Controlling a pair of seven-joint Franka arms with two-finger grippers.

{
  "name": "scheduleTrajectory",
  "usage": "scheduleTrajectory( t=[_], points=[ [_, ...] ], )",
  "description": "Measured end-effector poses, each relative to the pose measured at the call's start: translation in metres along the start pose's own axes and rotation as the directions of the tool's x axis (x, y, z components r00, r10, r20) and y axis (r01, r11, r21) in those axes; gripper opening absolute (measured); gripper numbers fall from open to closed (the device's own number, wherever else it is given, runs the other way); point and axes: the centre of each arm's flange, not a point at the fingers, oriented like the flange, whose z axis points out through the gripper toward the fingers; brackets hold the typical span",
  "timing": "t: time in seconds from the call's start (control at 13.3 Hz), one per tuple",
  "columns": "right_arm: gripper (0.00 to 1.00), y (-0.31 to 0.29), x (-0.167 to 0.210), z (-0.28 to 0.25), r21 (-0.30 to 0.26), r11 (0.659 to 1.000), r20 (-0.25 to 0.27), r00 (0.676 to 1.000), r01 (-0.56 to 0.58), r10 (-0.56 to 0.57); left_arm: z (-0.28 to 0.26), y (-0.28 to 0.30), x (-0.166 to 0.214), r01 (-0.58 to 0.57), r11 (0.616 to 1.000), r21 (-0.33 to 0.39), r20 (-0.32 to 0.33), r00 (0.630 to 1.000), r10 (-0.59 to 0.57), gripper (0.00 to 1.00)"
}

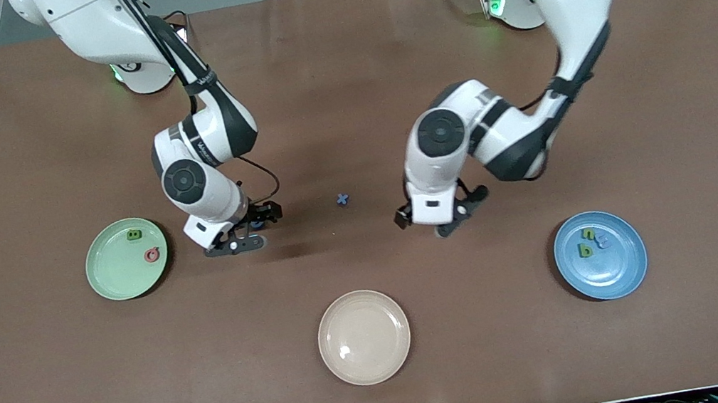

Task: Sort upper and lower case letters into plates
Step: 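Grasp the blue c and blue x with the right and left grippers, then place the c on the green plate while the left gripper places the x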

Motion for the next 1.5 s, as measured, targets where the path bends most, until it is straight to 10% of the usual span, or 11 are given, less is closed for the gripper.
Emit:
scheduleTrajectory(
  t=[0.38,1.5],
  points=[
    [0.98,0.004,0.001,0.009,-0.008,0.98,0.008,0.98,0.198,-0.198,0.056,0.023,-0.074,0.215,0.976,0.03,0.033,0.976,-0.216,0.9],
    [0.56,0.015,-0.013,0.035,-0.022,0.977,0.025,0.977,0.211,-0.211,0.088,0.036,-0.125,0.437,0.899,-0.042,0.039,0.899,-0.435,0.68]
  ],
)
